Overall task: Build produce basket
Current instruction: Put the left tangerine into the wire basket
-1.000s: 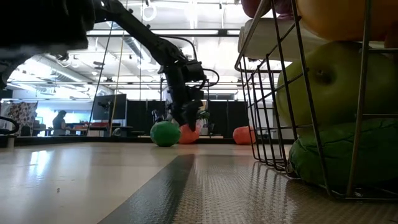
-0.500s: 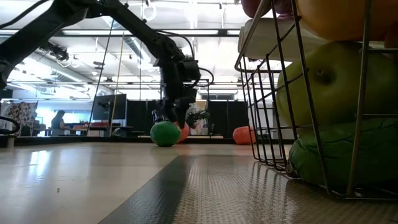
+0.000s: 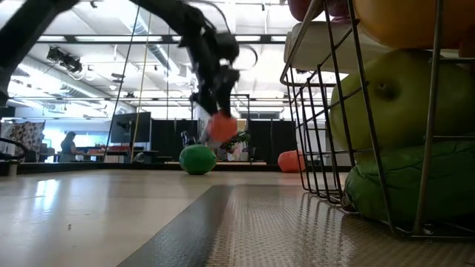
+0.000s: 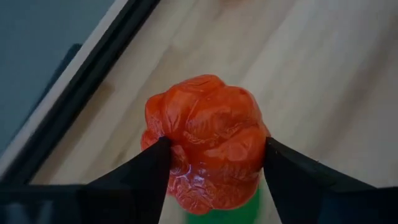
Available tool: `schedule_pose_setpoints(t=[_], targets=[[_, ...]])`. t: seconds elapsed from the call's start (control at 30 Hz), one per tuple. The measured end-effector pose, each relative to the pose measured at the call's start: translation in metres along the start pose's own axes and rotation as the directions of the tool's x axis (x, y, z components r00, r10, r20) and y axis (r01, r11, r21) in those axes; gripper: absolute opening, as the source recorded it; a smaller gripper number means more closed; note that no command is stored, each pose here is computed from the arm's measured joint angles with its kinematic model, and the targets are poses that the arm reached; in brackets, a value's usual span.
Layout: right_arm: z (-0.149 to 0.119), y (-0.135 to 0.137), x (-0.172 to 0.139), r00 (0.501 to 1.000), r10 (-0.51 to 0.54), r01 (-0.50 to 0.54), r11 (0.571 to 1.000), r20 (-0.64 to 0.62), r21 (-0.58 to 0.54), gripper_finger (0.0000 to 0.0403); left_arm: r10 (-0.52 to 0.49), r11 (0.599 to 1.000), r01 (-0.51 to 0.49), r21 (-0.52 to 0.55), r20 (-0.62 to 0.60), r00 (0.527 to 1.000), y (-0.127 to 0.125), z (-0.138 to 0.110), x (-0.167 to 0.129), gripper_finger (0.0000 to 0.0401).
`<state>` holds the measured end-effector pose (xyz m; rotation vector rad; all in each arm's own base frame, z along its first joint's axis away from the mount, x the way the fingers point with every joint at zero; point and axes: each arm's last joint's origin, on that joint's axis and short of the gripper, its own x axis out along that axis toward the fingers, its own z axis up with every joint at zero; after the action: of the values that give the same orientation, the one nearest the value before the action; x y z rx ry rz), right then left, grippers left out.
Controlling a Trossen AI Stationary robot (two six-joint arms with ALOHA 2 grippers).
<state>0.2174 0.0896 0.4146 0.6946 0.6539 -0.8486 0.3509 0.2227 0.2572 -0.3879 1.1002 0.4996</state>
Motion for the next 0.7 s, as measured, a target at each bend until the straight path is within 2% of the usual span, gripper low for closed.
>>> schedule_pose_setpoints(t=[0.17, 0.3, 0.4, 0.53, 0.7], targets=[[0.009, -0.002, 0.005, 0.999, -0.026, 0.029, 0.997, 0.034, -0.073, 0.0234, -0.127, 0.984, 0.142, -0.106, 0.133, 0.983, -0.015, 0.0, -0.054, 0.0235], [0.012, -0.003, 0.008, 0.998, -0.036, 0.043, 0.986, 0.044, -0.16, 0.0234, -0.235, 0.946, 0.282, -0.156, 0.267, 0.935, -0.03, -0.002, -0.099, 0.0237], [0.014, 0.0, 0.007, 0.995, -0.013, 0.036, 0.97, 0.096, -0.242, 0.0237, -0.296, 0.908, 0.377, -0.184, 0.356, 0.886, -0.044, -0.004, -0.127, 0.0234], [0.021, 0.004, 0.002, 0.982, 0.058, 0.002, 0.95, 0.182, -0.314, 0.0261, -0.36, 0.855, 0.475, -0.206, 0.421, 0.832, -0.065, -0.01, -0.151, 0.0236], [0.029, 0.011, -0.004, 0.95, 0.128, -0.016, 0.932, 0.286, -0.363, 0.0311, -0.439, 0.788, 0.578, -0.212, 0.464, 0.769, -0.095, -0.012, -0.163, 0.024]])
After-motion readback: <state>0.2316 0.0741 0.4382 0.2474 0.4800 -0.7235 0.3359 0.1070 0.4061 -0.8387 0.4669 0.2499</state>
